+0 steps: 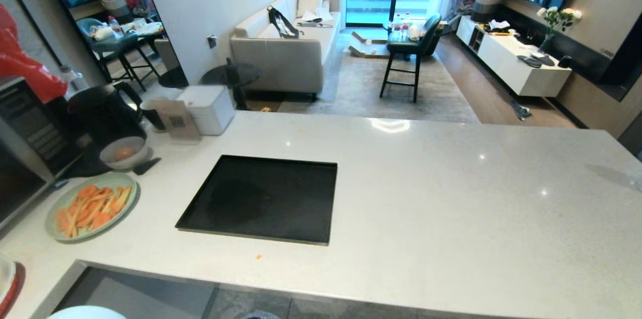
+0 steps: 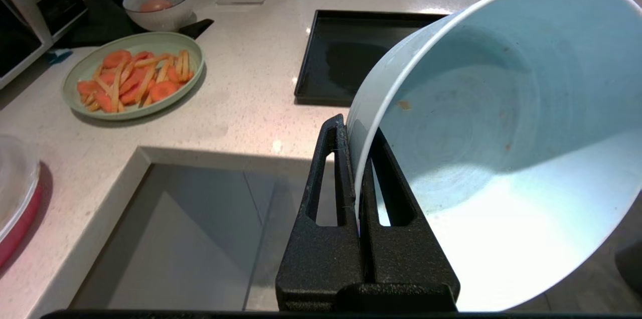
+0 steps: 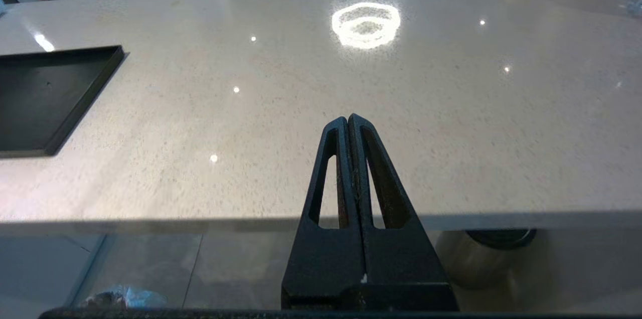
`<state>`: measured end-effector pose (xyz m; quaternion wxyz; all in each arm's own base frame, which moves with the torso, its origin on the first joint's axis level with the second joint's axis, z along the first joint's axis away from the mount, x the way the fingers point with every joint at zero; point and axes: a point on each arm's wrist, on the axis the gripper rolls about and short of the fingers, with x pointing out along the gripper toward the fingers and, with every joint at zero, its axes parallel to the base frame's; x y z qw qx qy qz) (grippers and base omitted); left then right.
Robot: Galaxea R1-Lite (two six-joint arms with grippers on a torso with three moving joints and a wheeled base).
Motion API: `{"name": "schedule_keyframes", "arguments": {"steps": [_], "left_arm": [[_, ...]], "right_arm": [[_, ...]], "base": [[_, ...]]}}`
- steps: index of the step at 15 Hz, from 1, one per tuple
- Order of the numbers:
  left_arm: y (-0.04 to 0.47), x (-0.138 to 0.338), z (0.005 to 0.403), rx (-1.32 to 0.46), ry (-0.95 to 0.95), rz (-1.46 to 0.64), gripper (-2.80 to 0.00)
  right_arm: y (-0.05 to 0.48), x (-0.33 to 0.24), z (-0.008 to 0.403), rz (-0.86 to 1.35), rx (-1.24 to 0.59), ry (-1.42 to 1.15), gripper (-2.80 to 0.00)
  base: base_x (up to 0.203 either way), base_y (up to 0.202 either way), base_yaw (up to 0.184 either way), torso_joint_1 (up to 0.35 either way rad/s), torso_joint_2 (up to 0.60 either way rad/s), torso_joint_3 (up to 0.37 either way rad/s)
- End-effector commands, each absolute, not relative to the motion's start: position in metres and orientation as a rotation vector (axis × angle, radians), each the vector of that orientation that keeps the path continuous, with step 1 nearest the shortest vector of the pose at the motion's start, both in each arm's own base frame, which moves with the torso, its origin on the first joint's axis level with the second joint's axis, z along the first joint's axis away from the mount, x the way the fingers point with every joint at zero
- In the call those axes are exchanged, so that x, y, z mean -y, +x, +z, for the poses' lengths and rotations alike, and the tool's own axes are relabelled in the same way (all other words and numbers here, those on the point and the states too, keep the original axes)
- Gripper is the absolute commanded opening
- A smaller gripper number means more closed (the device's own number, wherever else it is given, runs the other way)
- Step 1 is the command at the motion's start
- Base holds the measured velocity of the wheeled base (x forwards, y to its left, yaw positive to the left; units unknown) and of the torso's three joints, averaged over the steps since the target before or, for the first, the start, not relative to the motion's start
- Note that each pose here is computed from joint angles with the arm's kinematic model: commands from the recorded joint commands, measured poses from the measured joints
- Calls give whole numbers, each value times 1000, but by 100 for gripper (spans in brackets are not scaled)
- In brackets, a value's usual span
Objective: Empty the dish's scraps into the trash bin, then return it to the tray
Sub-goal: Put the bowl back to the table
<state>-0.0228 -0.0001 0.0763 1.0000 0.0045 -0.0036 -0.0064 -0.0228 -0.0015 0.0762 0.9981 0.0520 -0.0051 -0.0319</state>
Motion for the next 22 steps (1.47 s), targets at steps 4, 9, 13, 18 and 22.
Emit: {"name": "schedule_keyframes", "arguments": {"steps": [4,9,13,18,22], "left_arm": [[-23,0,76,8,8,-12,-280],[-23,0,76,8,8,-12,-280],[-23,0,76,8,8,-11,-280],[-23,0,76,8,8,-11,-280],[-23,0,76,6,-9,-9,-280]], "right_arm": [[-23,2,76,-64,11,105,-280],[-23,2,76,-63,11,105,-280],[-23,1,76,-63,11,105,-280],[-23,2,76,-63,11,105,-280],[-23,2,76,-64,11,105,-280]], "base": [[54,0,1,5,4,2],[0,0,0,0,0,0],[0,0,0,0,0,0],[0,0,0,0,0,0],[0,0,0,0,0,0]]}}
